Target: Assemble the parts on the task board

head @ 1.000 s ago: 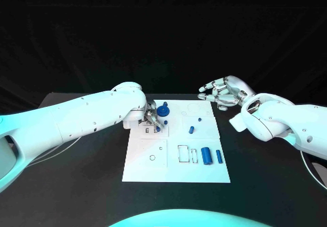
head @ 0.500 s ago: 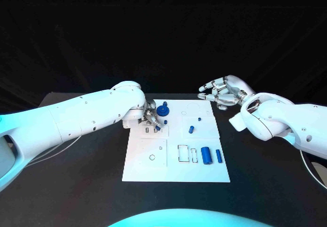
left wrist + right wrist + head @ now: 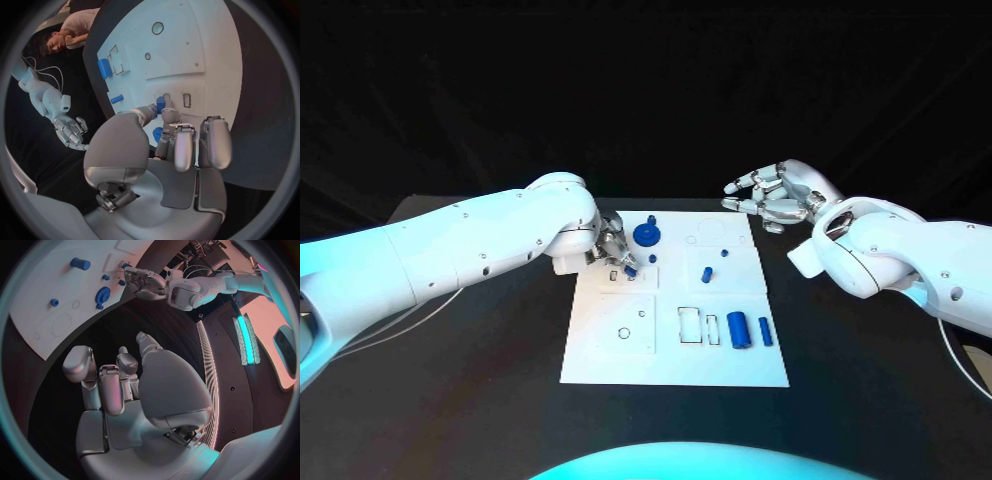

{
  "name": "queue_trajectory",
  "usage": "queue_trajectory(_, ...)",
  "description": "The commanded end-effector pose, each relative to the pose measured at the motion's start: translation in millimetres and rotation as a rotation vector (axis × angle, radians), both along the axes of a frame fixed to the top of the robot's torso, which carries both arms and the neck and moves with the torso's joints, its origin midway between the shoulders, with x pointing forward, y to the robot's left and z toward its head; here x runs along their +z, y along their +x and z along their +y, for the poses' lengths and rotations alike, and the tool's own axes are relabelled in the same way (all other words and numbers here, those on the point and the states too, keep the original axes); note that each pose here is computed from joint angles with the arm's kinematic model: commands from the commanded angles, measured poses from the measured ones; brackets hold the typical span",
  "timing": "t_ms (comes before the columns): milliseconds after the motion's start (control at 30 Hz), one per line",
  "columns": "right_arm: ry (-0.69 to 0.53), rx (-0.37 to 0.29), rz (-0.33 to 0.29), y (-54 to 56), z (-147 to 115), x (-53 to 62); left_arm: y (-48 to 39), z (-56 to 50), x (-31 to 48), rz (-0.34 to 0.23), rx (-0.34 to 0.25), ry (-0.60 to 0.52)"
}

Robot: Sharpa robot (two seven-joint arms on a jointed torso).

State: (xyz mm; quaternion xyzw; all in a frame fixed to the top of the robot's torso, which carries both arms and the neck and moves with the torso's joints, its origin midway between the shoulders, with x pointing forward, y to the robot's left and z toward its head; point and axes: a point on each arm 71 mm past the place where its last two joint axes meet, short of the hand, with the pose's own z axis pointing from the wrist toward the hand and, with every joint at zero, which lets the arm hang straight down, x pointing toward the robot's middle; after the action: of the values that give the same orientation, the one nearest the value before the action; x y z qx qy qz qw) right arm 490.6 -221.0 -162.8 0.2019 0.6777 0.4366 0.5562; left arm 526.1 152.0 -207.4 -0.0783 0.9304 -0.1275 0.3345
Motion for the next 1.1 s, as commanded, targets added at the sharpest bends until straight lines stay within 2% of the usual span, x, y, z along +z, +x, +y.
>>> queue_trajectory(33,-0.008,0.008,-0.004,0.3,0.6,-0.4,-2.1,0.3,2.5,0.015,0.08,-0.085)
queue_trajectory(267,-0.01,0.004,-0.003,1.0,-0.8,-0.7,-5.0,3.8,4.9,0.007,0.164,-0.149)
queue_trajectory(400,-0.01,0.002,-0.003,1.3,-1.4,-0.8,-5.5,4.1,5.9,-0.035,0.184,-0.15)
queue_trajectory(633,-0.011,-0.001,-0.004,1.5,-2.7,-0.8,-7.9,3.0,3.4,-0.124,0.172,-0.119)
queue_trajectory(833,-0.011,-0.002,-0.005,1.7,-3.1,-0.8,-13.7,-1.5,-2.5,-0.211,0.142,-0.089)
queue_trajectory(1100,-0.01,-0.002,-0.005,1.6,-3.3,-0.8,-19.4,-3.6,-7.4,-0.249,0.132,-0.078)
